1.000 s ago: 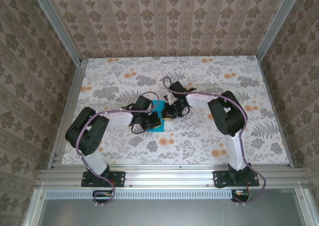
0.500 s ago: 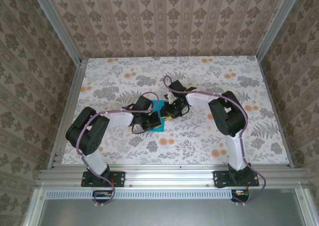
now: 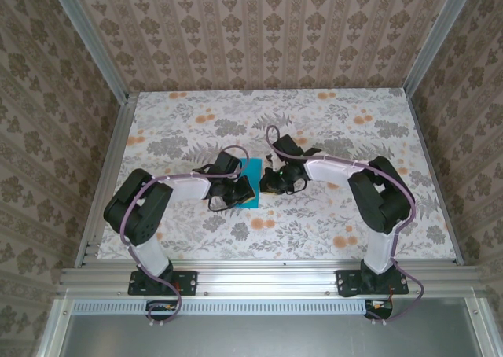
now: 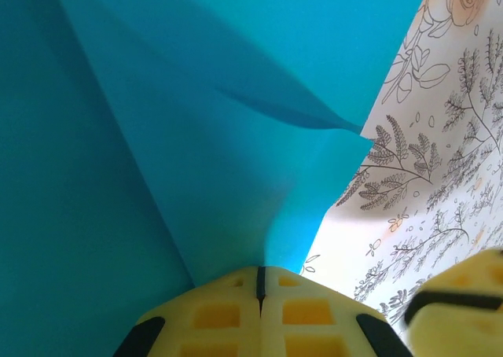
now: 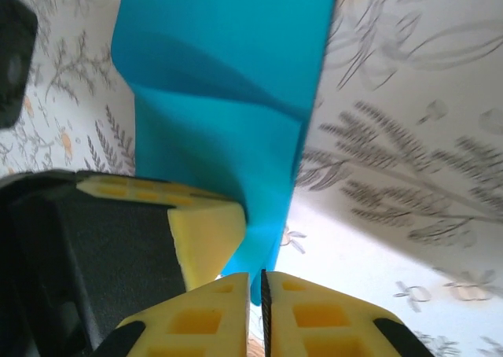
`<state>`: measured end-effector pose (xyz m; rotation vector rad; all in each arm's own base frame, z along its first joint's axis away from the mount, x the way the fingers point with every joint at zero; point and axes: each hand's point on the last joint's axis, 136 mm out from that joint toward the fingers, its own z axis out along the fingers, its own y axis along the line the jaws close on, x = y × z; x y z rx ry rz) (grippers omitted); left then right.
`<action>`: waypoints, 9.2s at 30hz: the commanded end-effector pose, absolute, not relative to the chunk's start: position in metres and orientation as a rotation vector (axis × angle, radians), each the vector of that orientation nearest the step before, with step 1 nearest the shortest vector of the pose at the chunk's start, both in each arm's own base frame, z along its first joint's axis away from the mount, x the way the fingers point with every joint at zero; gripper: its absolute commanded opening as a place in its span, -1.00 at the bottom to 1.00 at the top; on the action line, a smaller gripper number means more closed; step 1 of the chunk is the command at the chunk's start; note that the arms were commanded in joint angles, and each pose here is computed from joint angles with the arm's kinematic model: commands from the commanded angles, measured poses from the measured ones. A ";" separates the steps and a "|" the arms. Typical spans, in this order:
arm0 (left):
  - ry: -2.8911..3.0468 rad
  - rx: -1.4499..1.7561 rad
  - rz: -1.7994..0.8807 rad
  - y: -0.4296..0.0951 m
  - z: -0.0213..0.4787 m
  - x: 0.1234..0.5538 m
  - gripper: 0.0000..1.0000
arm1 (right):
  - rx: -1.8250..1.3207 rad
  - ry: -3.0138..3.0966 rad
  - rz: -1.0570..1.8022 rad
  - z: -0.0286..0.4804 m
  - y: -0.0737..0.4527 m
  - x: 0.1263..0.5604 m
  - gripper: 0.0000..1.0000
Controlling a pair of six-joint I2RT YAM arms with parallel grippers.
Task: Fold a paper plane with a square sheet of paper (pick it up from the middle)
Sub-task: Fold the triangle a second time at the center of the table, then turn over the paper at the center of the table.
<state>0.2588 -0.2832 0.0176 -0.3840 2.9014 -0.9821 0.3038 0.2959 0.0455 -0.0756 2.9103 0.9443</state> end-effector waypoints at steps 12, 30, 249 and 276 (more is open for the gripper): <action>3.067 -0.592 -0.724 -0.246 -0.030 0.224 -0.97 | -0.034 2.954 1.106 0.021 0.320 0.279 -0.88; 3.067 -0.708 -0.774 -0.241 -0.032 0.220 -0.99 | 0.033 2.875 1.073 0.018 0.308 0.278 -0.88; 2.643 -0.435 -1.106 -0.265 0.040 0.286 -0.01 | 0.128 2.937 0.960 -0.011 0.296 0.348 -0.65; 2.589 -0.373 -1.071 -0.267 0.041 0.305 -0.91 | 0.154 2.795 1.127 0.042 0.294 0.365 -0.52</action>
